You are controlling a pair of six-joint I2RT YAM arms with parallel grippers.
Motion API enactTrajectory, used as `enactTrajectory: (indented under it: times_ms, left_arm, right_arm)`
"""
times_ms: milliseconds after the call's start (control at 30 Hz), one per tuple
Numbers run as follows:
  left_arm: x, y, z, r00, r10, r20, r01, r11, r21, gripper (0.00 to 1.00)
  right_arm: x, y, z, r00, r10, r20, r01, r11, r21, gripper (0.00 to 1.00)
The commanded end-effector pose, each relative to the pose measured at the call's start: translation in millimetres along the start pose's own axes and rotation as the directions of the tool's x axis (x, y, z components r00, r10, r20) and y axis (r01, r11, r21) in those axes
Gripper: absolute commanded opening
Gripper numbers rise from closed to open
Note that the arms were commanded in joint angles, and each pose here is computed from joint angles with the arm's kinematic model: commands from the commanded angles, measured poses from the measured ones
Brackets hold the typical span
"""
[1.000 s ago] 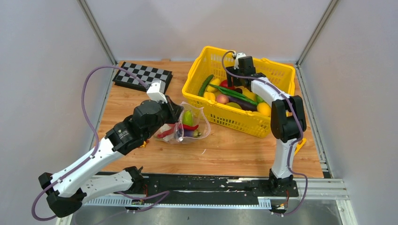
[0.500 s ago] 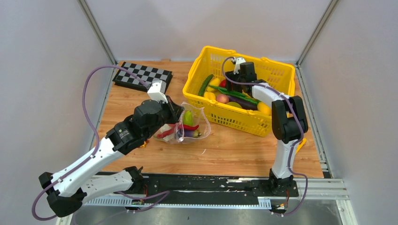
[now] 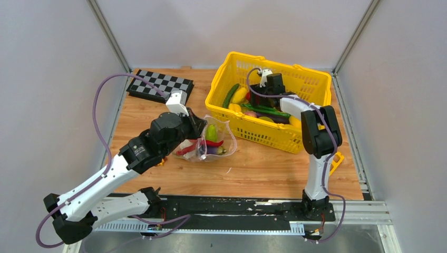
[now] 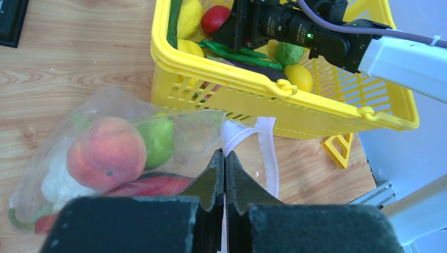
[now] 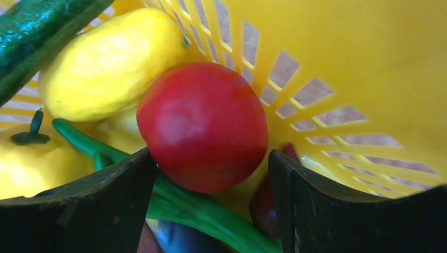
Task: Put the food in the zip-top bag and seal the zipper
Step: Pick up the fake fruit from the bin.
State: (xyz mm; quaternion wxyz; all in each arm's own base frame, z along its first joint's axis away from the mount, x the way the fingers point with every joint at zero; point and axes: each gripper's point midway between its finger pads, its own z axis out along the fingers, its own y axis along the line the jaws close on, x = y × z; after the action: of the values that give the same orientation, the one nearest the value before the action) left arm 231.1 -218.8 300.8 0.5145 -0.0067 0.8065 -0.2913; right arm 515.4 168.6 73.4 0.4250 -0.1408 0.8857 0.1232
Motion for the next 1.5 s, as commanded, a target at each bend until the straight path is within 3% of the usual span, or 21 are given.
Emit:
enactTrajectory:
  times_ms: [0,100,367,533,667,1133,1467]
  left_arm:
    - [-13.3,-6.7,-0.5,0.999,-0.014,0.037,0.013,1.0,0.017,0.0]
    - [-12.9,-7.1,0.4,0.999,-0.011,0.036,0.011,1.0,0.018,0.0]
    - [-12.5,-6.4,1.5,0.999,-0.007,0.034,0.006,1.0,0.012,0.0]
    - [-13.1,-8.8,2.3,1.0,-0.004,0.03,0.003,1.0,0.02,0.0]
    - [-13.1,-10.4,1.5,1.0,-0.004,0.029,0.003,1.0,0.029,0.0]
    - [-11.1,-9.9,-1.8,0.999,-0.013,0.029,0.012,0.999,0.041,0.0]
    - [-13.5,-12.0,-0.2,0.999,-0.019,0.036,0.017,0.999,0.044,0.0]
  right_arm:
    - [-17.8,3.7,10.5,0.997,0.06,0.055,-0.058,0.998,-0.029,0.77]
    - [-26.0,2.5,12.8,0.99,0.094,0.101,-0.092,0.996,-0.019,0.72]
    - [-38.9,9.5,-12.7,0.978,0.114,0.174,-0.108,0.993,-0.044,0.32]
    - [-56.1,20.5,-49.6,0.973,0.098,0.21,-0.082,0.993,-0.083,0.17]
    - [-66.1,31.8,-81.3,0.965,0.106,0.242,-0.076,0.989,-0.128,0.13]
    - [-75.6,67.3,-163.1,0.935,0.195,0.297,-0.098,0.945,-0.313,0.15]
    - [-95.8,110.0,-239.2,0.898,0.141,0.418,0.085,0.874,-0.478,0.17]
